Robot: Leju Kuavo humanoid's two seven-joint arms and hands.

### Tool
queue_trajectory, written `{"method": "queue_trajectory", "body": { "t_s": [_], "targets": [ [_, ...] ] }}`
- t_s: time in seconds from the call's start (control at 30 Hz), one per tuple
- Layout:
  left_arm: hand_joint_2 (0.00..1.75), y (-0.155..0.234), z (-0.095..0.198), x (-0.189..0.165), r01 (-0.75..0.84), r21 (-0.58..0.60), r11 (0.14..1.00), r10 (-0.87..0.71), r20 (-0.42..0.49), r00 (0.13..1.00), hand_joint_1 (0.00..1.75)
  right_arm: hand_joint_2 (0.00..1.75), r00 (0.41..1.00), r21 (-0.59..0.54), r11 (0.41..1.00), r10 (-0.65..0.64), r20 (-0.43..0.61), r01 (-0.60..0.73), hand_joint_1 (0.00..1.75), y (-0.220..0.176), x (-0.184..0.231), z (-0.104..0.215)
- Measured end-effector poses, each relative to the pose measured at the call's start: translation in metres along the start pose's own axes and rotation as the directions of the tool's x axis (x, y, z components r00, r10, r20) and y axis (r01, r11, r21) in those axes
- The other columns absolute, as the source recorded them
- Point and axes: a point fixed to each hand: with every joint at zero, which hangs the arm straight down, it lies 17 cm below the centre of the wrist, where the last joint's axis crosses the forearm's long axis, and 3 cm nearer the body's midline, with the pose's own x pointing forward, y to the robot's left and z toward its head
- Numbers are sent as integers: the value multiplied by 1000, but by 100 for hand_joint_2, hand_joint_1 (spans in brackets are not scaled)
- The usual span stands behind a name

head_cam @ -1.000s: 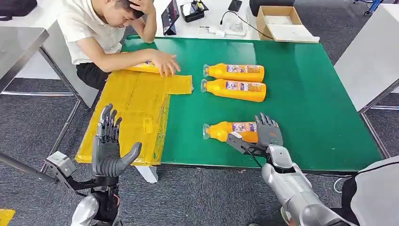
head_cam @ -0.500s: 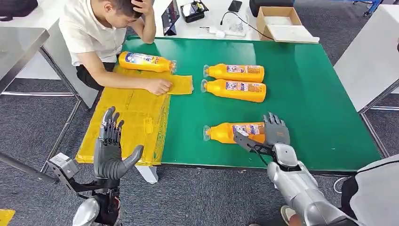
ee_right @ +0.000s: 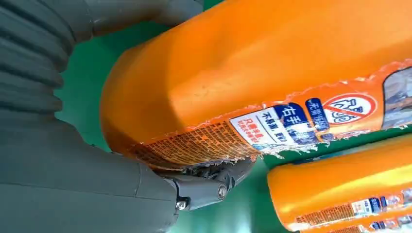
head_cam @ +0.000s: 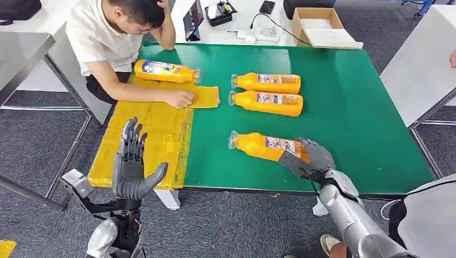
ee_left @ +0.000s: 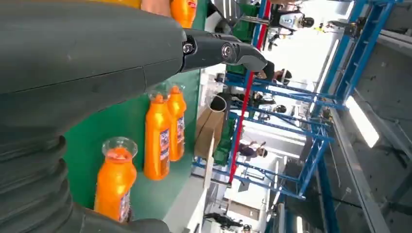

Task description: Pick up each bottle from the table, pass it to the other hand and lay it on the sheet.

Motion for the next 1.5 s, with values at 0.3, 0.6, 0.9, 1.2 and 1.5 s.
{"method": "queue_trajectory", "body": {
  "t_s": [0.3, 0.6, 0.9, 1.2, 1.5],
  "targets": [
    [175, -11, -4, -8, 2, -36, 999, -2, -4, 1000, 0, 175, 909, -13, 945, -311, 279, 327, 175, 28, 63, 23],
    [175, -37, 19, -62, -245, -31, 969, 225, -301, 927, 0, 175, 710, 12, 784, -569, 415, 621, 175, 30, 129, 46],
    [175, -86, 48, -88, -356, -97, 929, 295, -383, 875, 0, 175, 461, 165, 645, -679, 571, 746, 175, 9, 237, 62],
    [175, -101, 51, -94, -406, -131, 905, 319, -423, 848, 0, 175, 396, 246, 632, -694, 601, 734, 175, 14, 280, 68],
    [175, -107, 50, -98, -418, -143, 897, 321, -439, 840, 0, 175, 386, 278, 631, -705, 594, 724, 175, 21, 299, 65]
  ]
}}
